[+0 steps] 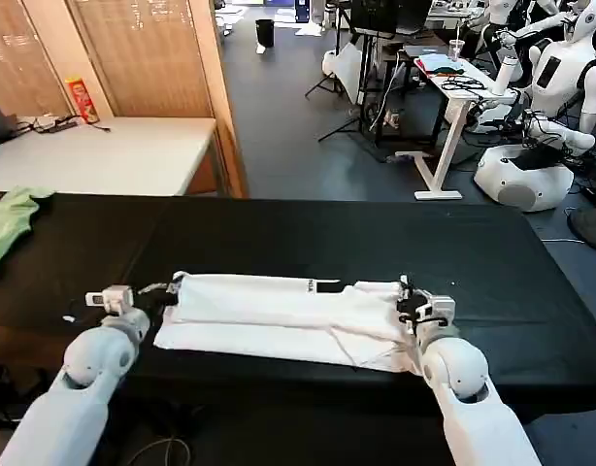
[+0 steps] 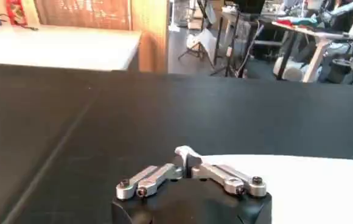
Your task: Fold and organize the clothes.
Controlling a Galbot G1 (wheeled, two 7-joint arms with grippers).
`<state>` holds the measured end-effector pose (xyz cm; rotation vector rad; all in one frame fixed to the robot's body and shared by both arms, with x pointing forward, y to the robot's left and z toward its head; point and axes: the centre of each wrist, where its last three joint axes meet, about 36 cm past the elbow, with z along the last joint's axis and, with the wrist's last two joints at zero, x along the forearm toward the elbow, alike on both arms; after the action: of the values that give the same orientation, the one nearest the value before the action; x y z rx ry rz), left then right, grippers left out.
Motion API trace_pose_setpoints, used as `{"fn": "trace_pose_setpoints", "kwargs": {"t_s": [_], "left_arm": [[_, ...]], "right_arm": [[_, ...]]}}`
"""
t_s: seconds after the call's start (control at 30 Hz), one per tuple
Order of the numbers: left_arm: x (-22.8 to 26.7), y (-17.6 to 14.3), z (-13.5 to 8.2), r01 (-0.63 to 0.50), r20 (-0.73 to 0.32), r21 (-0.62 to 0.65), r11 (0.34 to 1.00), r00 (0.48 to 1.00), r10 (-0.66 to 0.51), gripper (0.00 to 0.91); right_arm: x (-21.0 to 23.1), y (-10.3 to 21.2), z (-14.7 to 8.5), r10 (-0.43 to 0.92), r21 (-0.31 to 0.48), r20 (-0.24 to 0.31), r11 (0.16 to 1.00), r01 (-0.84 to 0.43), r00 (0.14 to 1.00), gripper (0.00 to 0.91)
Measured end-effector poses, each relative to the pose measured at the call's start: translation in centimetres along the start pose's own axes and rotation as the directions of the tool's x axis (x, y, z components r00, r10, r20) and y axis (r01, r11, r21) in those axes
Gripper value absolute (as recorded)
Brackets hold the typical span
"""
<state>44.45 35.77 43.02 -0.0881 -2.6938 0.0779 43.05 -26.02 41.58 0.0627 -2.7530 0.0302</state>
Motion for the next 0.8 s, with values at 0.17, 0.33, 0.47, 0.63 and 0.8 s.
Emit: {"fn": "trace_pose_setpoints", "kwargs": {"t_s": [0.17, 0.33, 0.47, 0.63, 0.8], "left_arm": [[1.0, 0.8, -0.2, 0.015, 0.025, 0.0, 1.0, 1.0, -0.015, 0.878], [2.3, 1.2, 0.1, 0.0, 0.036, 0.047, 0.999, 0.999, -0.001, 0.878], [3.7, 1.1, 1.0, -0.007, 0.044, 0.069, 0.998, 0.999, 0.004, 0.878], [4.9, 1.0, 3.3, -0.01, 0.013, 0.114, 0.993, 1.0, 0.009, 0.878], [5.7, 0.3, 5.0, -0.011, -0.006, 0.114, 0.993, 1.0, 0.011, 0.8]], "right_arm": [[2.2, -0.5, -0.6, -0.029, 0.017, 0.035, 0.999, 0.028, 0.999, 0.878], [4.3, -0.5, -0.9, -0.039, 0.031, 0.054, 0.999, 0.038, 0.998, 0.878], [5.2, -0.5, -1.0, -0.045, 0.033, 0.059, 0.999, 0.043, 0.997, 0.878], [5.8, -0.4, -1.3, -0.051, 0.029, 0.067, 0.998, 0.049, 0.996, 0.878], [6.1, -0.4, -1.3, -0.049, 0.03, 0.067, 0.998, 0.047, 0.997, 0.878]]}}
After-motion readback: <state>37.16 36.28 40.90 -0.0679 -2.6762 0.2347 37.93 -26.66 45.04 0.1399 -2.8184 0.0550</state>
